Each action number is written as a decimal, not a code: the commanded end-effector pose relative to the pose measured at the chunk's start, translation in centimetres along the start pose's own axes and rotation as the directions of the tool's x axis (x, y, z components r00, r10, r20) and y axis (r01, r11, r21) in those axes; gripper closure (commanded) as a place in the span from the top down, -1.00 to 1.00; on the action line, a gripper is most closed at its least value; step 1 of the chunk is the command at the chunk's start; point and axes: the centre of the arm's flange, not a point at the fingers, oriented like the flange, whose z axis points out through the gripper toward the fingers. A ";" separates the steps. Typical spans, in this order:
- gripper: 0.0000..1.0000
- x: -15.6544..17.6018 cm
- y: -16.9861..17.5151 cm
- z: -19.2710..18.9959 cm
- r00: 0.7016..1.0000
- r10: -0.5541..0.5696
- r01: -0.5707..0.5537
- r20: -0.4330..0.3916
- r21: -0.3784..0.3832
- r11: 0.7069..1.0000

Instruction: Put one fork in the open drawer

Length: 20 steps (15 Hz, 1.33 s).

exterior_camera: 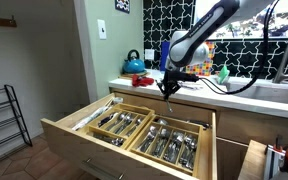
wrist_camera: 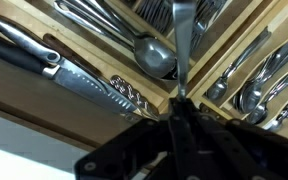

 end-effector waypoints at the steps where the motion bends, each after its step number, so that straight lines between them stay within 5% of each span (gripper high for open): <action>1: -0.96 -2.6 -0.2 1.9 0.992 0.124 -0.124 -0.001 -0.042 0.991; 8: -0.96 -6.8 1.0 6.1 0.922 0.387 -0.386 -0.011 -0.118 0.915; 20: -0.96 -11.1 -2.3 10.7 0.848 0.529 -0.521 0.026 -0.141 0.842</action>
